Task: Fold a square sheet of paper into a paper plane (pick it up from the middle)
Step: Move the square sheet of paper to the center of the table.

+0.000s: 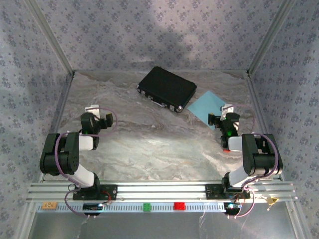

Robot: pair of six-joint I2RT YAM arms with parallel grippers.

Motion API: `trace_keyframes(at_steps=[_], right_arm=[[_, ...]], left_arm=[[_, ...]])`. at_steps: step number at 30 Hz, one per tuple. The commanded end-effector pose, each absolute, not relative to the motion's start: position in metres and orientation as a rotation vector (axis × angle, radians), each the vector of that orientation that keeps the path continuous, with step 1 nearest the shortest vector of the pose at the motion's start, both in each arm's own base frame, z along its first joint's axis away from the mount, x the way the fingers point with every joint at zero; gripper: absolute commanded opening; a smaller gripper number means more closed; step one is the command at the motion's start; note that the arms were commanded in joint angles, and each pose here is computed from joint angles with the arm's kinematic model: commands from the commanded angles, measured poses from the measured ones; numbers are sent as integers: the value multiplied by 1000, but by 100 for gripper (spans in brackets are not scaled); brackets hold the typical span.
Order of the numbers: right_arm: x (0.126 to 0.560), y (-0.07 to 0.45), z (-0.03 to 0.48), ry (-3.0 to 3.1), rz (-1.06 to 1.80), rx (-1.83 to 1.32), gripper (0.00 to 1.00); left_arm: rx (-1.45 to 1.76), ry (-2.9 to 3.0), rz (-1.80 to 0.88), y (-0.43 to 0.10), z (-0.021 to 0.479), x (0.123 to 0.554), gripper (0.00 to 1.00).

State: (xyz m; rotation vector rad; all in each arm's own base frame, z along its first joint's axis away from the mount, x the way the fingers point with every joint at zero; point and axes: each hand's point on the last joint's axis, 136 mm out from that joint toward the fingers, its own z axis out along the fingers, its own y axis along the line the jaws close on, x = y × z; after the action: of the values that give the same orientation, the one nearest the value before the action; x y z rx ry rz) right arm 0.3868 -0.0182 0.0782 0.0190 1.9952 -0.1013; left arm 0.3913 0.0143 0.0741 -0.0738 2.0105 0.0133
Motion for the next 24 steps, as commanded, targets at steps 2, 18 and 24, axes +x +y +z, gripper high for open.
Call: trace_keyframes(at_steps=[2,18,24], right_arm=[[390,-18,86,1970,-115,25,99],[384,8,132,2297,216,318,99],[389,48,120,2394,536,382,99]], left_arm=[[-31,1945,4,8,92,395,100],[-469,2019,-26,37,175,368,100],[-545,2157,-362,-2,160,358,100]])
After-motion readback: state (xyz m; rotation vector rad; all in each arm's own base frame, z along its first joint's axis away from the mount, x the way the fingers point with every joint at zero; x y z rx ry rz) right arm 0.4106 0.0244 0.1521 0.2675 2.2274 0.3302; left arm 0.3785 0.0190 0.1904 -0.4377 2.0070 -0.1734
